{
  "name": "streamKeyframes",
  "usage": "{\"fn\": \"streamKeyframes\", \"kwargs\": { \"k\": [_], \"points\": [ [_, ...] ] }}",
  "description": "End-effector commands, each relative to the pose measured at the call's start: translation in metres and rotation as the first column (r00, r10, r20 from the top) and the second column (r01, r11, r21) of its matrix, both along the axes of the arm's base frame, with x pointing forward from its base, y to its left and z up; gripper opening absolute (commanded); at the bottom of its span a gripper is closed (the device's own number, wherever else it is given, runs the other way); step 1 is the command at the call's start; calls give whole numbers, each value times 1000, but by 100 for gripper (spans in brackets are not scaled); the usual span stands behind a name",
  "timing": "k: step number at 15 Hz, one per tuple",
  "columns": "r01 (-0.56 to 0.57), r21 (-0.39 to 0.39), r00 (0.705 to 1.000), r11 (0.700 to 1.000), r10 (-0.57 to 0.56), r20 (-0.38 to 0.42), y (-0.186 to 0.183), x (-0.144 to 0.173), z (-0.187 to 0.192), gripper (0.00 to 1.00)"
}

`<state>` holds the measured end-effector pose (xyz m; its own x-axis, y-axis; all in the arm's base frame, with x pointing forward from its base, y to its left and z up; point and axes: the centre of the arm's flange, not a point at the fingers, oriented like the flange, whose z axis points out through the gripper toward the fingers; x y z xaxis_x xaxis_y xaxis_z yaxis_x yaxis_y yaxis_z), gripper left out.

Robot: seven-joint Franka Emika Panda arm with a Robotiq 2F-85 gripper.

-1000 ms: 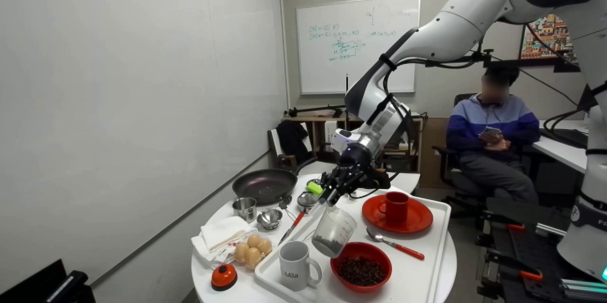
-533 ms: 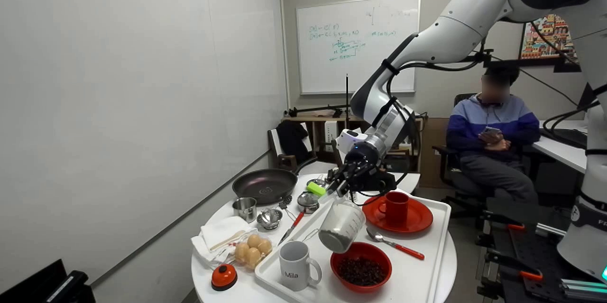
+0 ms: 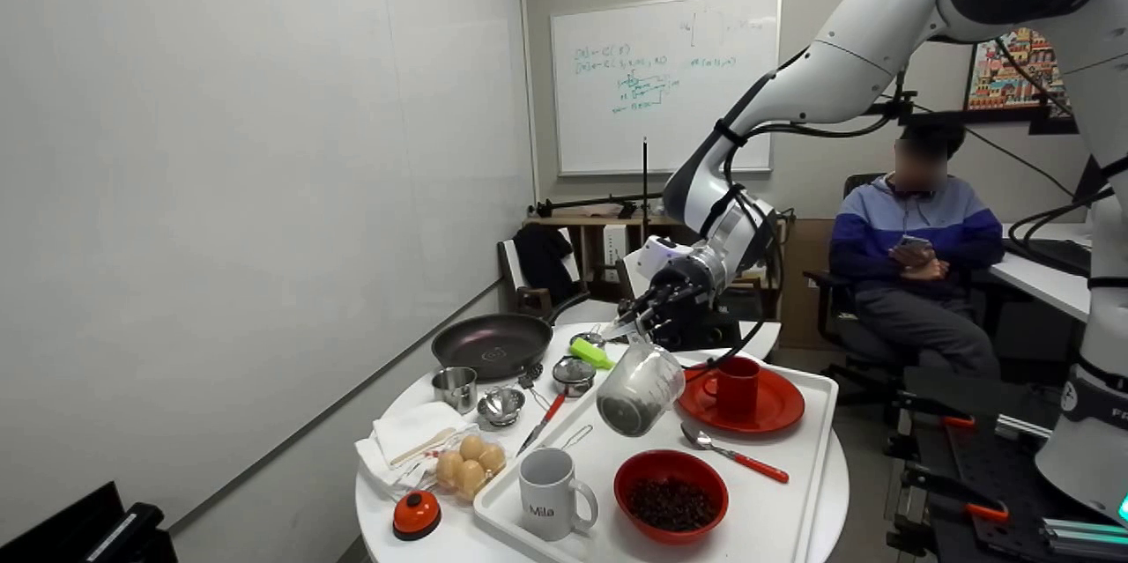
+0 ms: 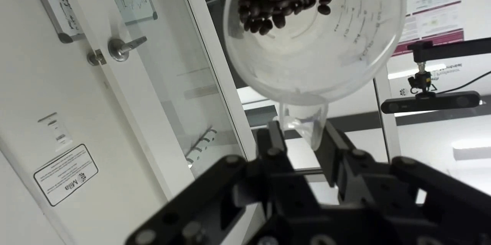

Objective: Pour the contents in the clear jug into the red bowl

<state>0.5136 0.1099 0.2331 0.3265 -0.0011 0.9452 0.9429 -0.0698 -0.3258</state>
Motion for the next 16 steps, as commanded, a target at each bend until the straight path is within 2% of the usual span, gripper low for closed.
{"fn": "streamKeyframes", "kwargs": {
  "k": [1, 16],
  "points": [
    [5, 82, 1000, 997, -6, 14, -2, -3, -1, 8],
    [30, 235, 1000, 972, -30, -3, -14, -3, -3, 8]
  ]
}}
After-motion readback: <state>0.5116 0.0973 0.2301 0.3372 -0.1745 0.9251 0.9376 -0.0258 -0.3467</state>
